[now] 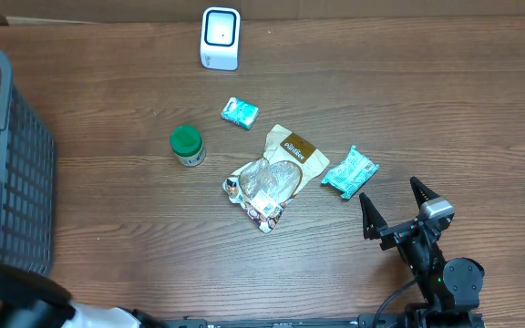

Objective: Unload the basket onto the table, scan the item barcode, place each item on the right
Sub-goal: 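Place the orange box on the table beside the jar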

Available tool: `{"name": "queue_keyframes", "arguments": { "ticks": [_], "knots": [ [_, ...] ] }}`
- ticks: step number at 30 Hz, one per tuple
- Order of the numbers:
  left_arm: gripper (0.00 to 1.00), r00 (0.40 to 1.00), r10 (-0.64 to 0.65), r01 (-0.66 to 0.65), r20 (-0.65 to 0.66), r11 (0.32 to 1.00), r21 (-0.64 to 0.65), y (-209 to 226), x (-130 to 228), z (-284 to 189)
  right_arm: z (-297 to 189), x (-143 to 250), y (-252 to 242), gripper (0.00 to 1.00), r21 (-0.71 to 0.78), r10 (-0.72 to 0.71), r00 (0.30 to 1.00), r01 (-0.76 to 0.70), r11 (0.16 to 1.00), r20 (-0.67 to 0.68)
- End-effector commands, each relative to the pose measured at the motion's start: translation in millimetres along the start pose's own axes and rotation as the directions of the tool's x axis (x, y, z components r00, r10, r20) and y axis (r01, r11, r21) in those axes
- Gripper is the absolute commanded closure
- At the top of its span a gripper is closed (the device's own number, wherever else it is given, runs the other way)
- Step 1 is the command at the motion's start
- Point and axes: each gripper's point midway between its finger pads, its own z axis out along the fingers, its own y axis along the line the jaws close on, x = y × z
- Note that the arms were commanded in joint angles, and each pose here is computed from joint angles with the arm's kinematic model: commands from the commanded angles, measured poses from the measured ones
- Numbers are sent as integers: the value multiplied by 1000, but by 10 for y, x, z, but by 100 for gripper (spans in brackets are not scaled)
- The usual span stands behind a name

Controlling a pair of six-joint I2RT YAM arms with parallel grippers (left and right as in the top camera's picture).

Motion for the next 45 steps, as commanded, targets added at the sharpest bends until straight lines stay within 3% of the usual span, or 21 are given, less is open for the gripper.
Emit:
{"name": "queue_keyframes", "arguments": {
  "ticks": [1,4,6,9,12,15,16,20,23,29,33,34,35,37,45],
  "knots": [
    [96,985,129,-160,114,930,331,-1115,120,-858,1,20,-6,0,1,4,1000,-4,1000,3],
    [96,954,262,-299,146,856,422,-1658,479,-1132,1,20,-7,0,1,4,1000,-4,1000,3],
    [96,896,409,-439,172,764,473,-2025,847,-1261,1,20,-6,0,1,4,1000,-4,1000,3],
    [96,753,627,-621,199,580,527,-2463,1522,-1345,1,20,-7,0,1,4,1000,-4,1000,3],
    [96,545,819,-778,178,415,472,-2630,2230,-1212,1,20,-6,0,1,4,1000,-4,1000,3],
    [96,359,924,-853,129,269,448,-2646,2764,-1052,1,20,-6,0,1,4,1000,-4,1000,3],
    [96,258,963,-871,83,195,451,-2625,3069,-933,1,20,-6,0,1,4,1000,-4,1000,3],
    [96,65,997,-877,-44,78,475,-2535,3714,-564,1,20,-7,0,1,4,1000,-4,1000,3],
    [96,-10,993,-866,-114,48,498,-2459,4015,-341,1,21,-7,0,1,4,1000,-4,1000,3],
    [96,-121,968,-847,-219,14,531,-2263,4411,-82,1,20,-7,0,1,4,1000,-4,1000,3],
    [94,-109,966,-845,-236,35,533,-2247,4420,-60,1,21,-7,0,1,4,1000,-4,1000,3],
    [89,-108,966,-845,-237,37,534,-2247,4417,-59,1,21,-7,0,1,4,1000,-4,1000,3],
    [68,-108,966,-845,-237,36,533,-2247,4418,-59,1,20,-7,0,1,4,1000,-4,1000,3],
    [56,-107,966,-845,-236,37,533,-2248,4417,-58,2,20,-6,0,1,4,1000,-4,1000,3],
    [48,-38,975,-851,-221,84,519,-2401,4354,-142,1,20,-7,0,1,4,1000,-4,1000,3]
  ]
}}
